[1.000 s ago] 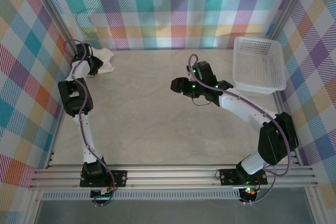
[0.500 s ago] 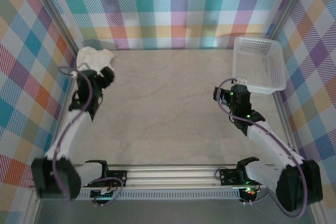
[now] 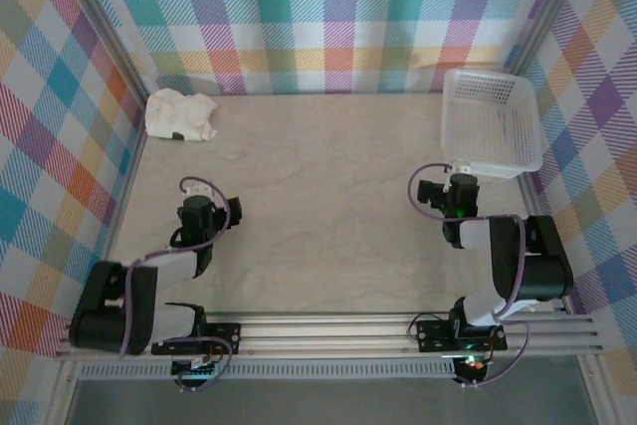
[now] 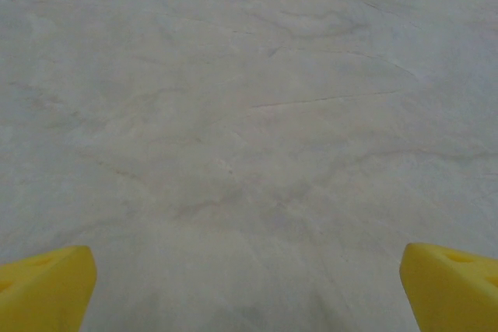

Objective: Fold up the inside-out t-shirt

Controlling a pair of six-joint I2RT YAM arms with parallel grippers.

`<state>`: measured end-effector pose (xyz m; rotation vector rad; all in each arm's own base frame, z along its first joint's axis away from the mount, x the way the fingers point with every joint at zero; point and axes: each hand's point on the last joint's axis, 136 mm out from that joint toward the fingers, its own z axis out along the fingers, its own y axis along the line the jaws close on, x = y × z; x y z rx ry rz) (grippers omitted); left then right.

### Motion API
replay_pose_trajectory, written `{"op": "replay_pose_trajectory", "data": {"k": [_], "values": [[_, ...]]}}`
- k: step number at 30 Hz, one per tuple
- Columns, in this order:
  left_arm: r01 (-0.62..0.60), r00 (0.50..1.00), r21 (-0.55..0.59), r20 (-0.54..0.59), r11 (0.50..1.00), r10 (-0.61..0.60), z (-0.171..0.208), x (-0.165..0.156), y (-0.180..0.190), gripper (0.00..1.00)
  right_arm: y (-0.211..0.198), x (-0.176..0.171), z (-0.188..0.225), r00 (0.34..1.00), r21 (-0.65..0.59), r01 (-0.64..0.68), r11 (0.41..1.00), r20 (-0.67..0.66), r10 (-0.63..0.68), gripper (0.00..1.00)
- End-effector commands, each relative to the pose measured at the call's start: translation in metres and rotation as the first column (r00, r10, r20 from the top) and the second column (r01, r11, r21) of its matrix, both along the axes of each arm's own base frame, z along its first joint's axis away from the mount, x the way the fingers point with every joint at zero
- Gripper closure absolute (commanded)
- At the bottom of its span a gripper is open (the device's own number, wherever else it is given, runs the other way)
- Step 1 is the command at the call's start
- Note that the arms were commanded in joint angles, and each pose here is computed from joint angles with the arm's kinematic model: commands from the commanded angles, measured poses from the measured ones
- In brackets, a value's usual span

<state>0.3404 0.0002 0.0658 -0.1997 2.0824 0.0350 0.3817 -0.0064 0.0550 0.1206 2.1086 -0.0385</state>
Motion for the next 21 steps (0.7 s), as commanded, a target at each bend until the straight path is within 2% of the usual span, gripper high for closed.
{"op": "replay_pose_trajectory", "data": {"k": [1,2,3,4,6,7,8,21], "values": [[0.08,0.983,0.005,0.167,0.997,-0.079,0.03,0.044,-0.006,0.0,0.014,0.016,0.039,0.976,0.023,-0.09,0.996,0.202,0.084,0.0],[0.081,0.985,0.003,0.154,0.997,-0.08,0.016,0.049,-0.006,0.0,0.014,0.015,0.037,0.981,0.027,-0.089,0.996,0.175,0.083,0.0],[0.077,0.978,0.002,0.194,0.997,-0.076,0.022,0.057,-0.005,0.0,0.013,0.014,0.038,0.979,0.024,-0.086,0.996,0.186,0.08,0.0],[0.074,0.993,-0.01,0.094,0.997,-0.072,0.013,0.054,-0.003,0.0,0.013,0.015,0.038,0.978,0.024,-0.088,0.996,0.192,0.081,0.0],[0.078,0.988,-0.006,0.136,0.997,-0.076,0.015,0.057,-0.004,0.0,0.014,0.015,0.038,0.979,0.025,-0.091,0.996,0.183,0.085,0.0],[0.079,0.992,-0.008,0.097,0.997,-0.078,0.012,0.056,-0.005,0.0,0.015,0.015,0.038,0.979,0.026,-0.093,0.995,0.186,0.086,0.0],[0.079,0.989,-0.004,0.124,0.997,-0.078,0.015,0.057,-0.005,0.0,0.014,0.014,0.037,0.98,0.027,-0.093,0.995,0.179,0.087,0.0],[0.088,0.991,0.028,0.1,0.996,-0.09,0.014,0.058,-0.011,0.0,0.022,0.015,0.037,0.976,0.029,-0.138,0.99,0.176,0.131,0.0]]}}
